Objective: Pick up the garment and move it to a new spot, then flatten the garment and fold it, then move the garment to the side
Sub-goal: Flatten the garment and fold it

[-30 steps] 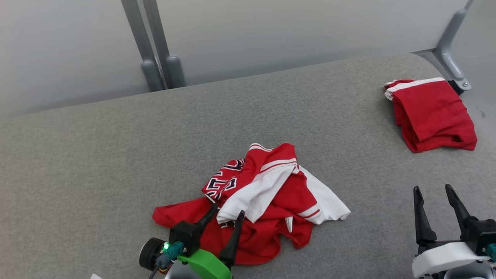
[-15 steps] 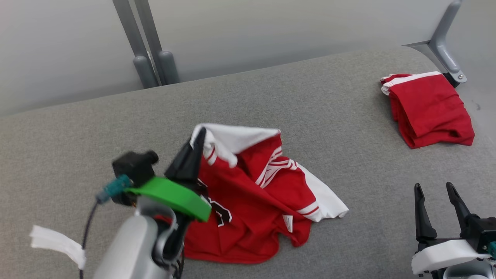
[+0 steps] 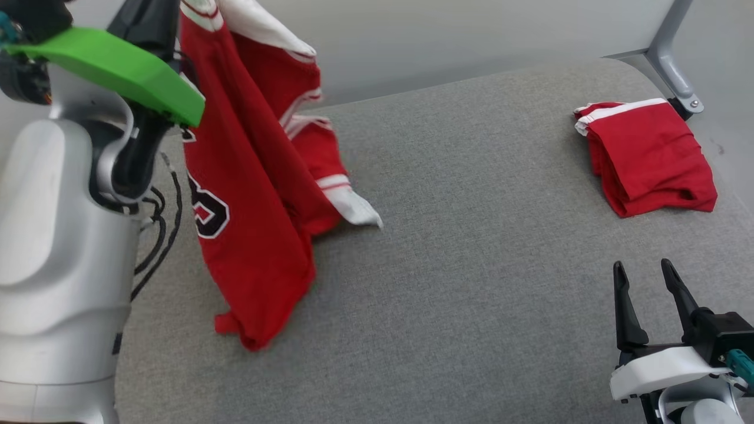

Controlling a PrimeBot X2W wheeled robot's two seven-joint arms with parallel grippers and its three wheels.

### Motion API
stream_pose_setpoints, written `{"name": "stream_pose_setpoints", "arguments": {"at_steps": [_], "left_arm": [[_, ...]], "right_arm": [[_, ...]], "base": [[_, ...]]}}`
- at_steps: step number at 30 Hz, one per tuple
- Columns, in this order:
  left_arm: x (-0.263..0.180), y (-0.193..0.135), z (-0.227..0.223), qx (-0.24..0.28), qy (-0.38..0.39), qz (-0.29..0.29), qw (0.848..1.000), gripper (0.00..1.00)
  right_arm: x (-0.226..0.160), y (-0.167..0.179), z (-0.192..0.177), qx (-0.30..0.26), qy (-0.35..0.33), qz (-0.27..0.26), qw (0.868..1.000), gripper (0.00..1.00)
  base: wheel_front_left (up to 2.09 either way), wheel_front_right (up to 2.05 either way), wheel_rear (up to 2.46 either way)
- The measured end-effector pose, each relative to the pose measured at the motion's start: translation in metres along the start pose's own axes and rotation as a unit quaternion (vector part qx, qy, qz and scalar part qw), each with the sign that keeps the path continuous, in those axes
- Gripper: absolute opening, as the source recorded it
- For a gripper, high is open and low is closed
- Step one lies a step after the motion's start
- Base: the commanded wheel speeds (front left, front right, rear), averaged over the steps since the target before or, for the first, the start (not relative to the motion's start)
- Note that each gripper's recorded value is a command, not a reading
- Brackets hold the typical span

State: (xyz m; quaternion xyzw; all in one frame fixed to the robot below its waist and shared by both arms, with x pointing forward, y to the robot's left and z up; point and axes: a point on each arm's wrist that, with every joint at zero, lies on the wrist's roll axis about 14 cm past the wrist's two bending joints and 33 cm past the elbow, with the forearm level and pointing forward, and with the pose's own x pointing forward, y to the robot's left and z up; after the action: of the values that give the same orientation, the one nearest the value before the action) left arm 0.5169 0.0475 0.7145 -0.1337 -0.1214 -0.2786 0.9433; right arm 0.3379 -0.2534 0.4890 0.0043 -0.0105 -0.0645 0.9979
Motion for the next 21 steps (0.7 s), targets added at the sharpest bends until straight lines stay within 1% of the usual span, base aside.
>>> {"name": "stream_pose_setpoints", "arguments": {"at_steps": [1, 3, 6, 8, 13, 15, 18, 21], "left_arm": [[0.004, 0.000, 0.003, -0.002, -0.001, -0.004, 1.000, 0.00], [0.011, -0.002, 0.007, -0.030, 0.002, -0.012, 0.999, 0.00], [0.017, -0.006, -0.004, -0.054, 0.019, -0.023, 0.998, 0.00], [0.020, -0.014, -0.014, -0.065, 0.031, -0.036, 0.997, 0.00], [0.017, -0.055, -0.046, -0.111, 0.062, -0.093, 0.988, 0.00], [0.012, -0.077, -0.055, -0.140, 0.073, -0.122, 0.980, 0.00], [-0.001, -0.116, -0.059, -0.189, 0.092, -0.182, 0.961, 0.00], [-0.020, -0.155, -0.052, -0.244, 0.109, -0.247, 0.932, 0.00]], "right_arm": [[0.000, 0.000, -0.001, 0.001, 0.002, -0.001, 1.000, 1.00], [0.000, 0.000, -0.004, 0.003, 0.006, -0.004, 1.000, 1.00], [0.000, 0.000, -0.007, 0.004, 0.012, -0.005, 1.000, 1.00], [0.002, 0.001, -0.008, 0.005, 0.013, -0.005, 1.000, 1.00], [0.004, -0.001, -0.008, 0.005, 0.013, -0.008, 1.000, 1.00], [0.003, -0.005, -0.008, 0.002, 0.014, -0.013, 1.000, 1.00], [0.001, -0.010, -0.008, -0.001, 0.015, -0.020, 1.000, 1.00], [-0.001, -0.013, -0.009, -0.001, 0.016, -0.024, 1.000, 1.00]], "base": [[0.00, 0.00, 0.00], [0.00, 0.00, 0.00], [0.00, 0.00, 0.00], [0.00, 0.00, 0.00], [0.00, 0.00, 0.00], [0.00, 0.00, 0.00], [0.00, 0.00, 0.00], [0.00, 0.00, 0.00]]}}
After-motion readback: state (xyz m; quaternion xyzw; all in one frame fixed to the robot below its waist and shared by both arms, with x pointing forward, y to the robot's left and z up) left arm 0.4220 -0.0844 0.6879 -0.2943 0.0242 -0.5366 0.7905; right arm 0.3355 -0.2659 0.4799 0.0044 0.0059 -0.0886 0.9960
